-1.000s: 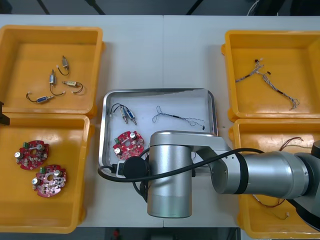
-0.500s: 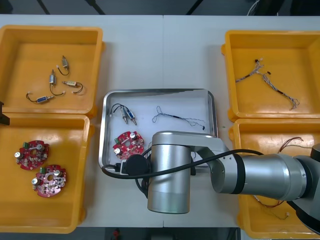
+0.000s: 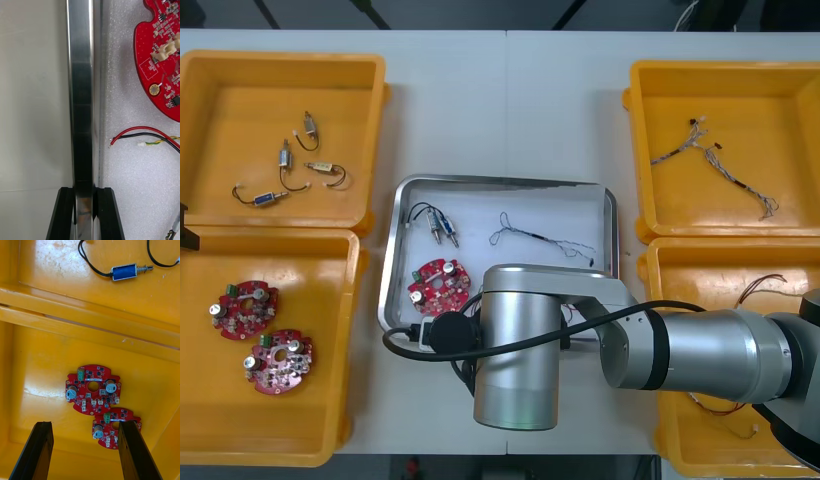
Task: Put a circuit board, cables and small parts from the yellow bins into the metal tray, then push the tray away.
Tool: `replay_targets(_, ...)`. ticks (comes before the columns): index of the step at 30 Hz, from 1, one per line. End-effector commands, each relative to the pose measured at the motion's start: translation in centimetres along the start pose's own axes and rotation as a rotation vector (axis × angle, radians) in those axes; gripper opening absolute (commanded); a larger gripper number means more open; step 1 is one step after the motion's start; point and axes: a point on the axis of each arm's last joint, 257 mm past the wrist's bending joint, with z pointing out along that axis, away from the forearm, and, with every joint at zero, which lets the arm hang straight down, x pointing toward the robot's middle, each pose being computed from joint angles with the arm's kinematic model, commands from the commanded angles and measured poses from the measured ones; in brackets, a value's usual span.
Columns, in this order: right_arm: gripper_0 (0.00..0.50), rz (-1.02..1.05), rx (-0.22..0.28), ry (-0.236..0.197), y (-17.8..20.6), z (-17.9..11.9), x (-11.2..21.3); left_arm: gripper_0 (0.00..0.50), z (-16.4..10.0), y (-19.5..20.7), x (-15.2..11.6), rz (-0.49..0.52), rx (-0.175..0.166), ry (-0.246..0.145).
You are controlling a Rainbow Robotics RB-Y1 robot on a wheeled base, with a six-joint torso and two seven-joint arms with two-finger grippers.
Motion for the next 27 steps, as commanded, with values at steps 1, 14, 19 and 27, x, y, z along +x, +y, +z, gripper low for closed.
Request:
replay_targets(1, 0.000, -0.048, 0.037, -0.024, -0.9, -0.6, -1.1, 0.500, -1.3, 1.2, -1.0, 0.018, -0.042, -0.039)
replay_targets(14, 0.000, -0.125, 0.174, -0.020, -7.8, -3.3, -1.7, 0.500, -1.3, 1.2, -1.0, 0.018, -0.042, -0.039)
replay_targets(19, 0.000, -0.137, 0.206, -0.007, -9.8, -3.4, -1.5, 0.500, -1.3, 1.2, -1.0, 0.018, -0.042, -0.039)
replay_targets(27, 0.000, -0.144, 0.237, 0.030, -13.6, -3.2, -1.4, 0.500, -1.3, 1.2, -1.0, 0.018, -0.042, -0.039)
